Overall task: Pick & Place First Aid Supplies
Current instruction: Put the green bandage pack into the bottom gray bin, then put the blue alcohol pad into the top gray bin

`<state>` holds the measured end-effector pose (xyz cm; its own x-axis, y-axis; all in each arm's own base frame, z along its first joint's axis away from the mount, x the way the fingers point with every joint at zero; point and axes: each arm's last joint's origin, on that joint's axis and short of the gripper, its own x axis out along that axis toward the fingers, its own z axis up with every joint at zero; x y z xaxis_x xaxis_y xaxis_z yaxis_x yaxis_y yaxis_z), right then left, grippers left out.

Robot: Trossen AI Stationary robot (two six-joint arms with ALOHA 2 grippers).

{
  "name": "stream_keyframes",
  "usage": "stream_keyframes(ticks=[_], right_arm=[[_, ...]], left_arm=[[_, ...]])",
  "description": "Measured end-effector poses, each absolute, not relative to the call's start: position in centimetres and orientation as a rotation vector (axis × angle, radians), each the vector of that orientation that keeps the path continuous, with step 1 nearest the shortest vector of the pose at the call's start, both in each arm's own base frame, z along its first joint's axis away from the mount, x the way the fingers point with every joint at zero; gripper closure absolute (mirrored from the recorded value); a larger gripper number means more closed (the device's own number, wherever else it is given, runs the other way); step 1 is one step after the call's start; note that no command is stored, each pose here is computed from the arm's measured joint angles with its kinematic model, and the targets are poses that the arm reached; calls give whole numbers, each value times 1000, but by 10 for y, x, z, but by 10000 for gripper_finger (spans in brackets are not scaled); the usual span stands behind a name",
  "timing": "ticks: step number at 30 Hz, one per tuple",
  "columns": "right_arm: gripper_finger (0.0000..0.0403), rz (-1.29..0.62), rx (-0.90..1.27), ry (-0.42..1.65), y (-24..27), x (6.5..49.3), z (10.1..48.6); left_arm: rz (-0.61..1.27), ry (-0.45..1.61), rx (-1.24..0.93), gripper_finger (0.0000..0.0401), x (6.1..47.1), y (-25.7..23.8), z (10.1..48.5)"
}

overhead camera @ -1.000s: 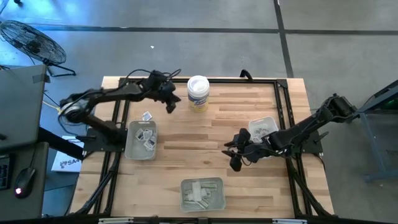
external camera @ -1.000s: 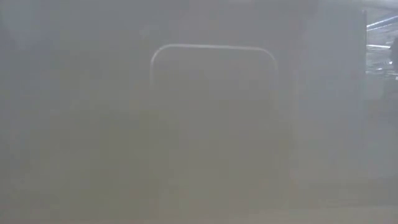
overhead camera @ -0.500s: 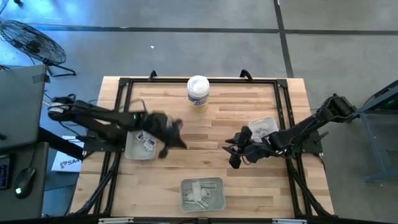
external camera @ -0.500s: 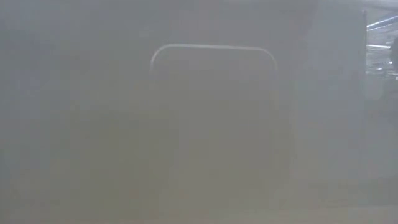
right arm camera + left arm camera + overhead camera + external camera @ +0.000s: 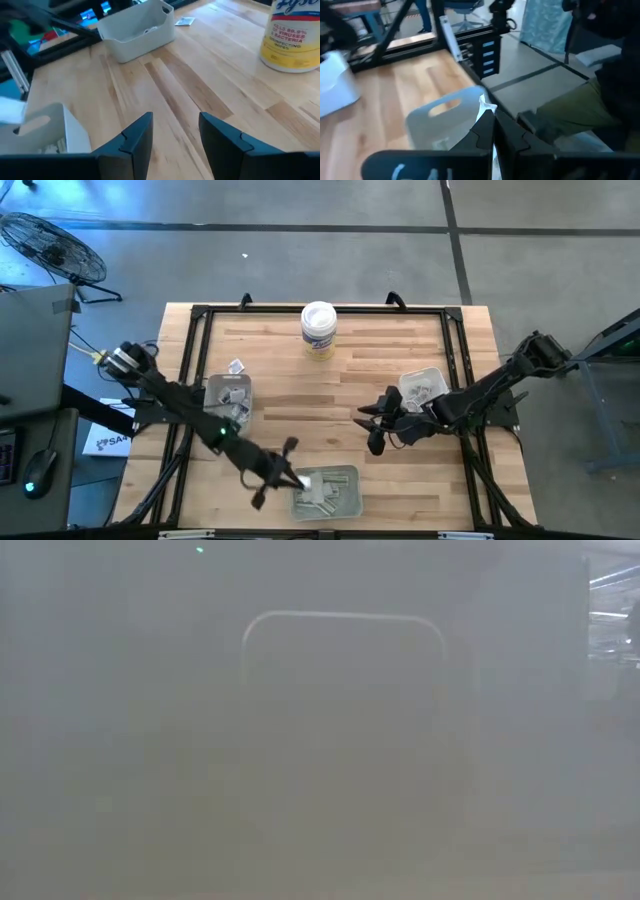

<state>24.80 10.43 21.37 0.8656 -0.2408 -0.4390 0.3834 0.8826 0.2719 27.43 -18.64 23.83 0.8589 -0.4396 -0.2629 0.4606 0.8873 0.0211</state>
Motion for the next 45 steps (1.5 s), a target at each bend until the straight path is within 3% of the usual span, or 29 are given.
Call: stream_keyframes(ticks=[6,14,20,29,33,39,45], right_arm=[[249,-299,377,416,116,245,210],[249,-242,418,442,137,238,204],[249,-248,401,421,144,234,203],[249,-259,403,408,143,235,204],[249,-257,405,408,143,235,204],[249,-258,408,402,143,235,205],[249,-296,411,384,137,239,205]], left_arm=[[-501,275,136,401,301,-220,227],[-381,530,168,400,321,-232,200],[-320,651,198,396,322,-231,204],[-334,767,221,308,318,-229,203],[-336,762,215,292,314,-227,211],[-330,766,224,305,299,-215,239],[-185,831,335,357,274,-191,249]])
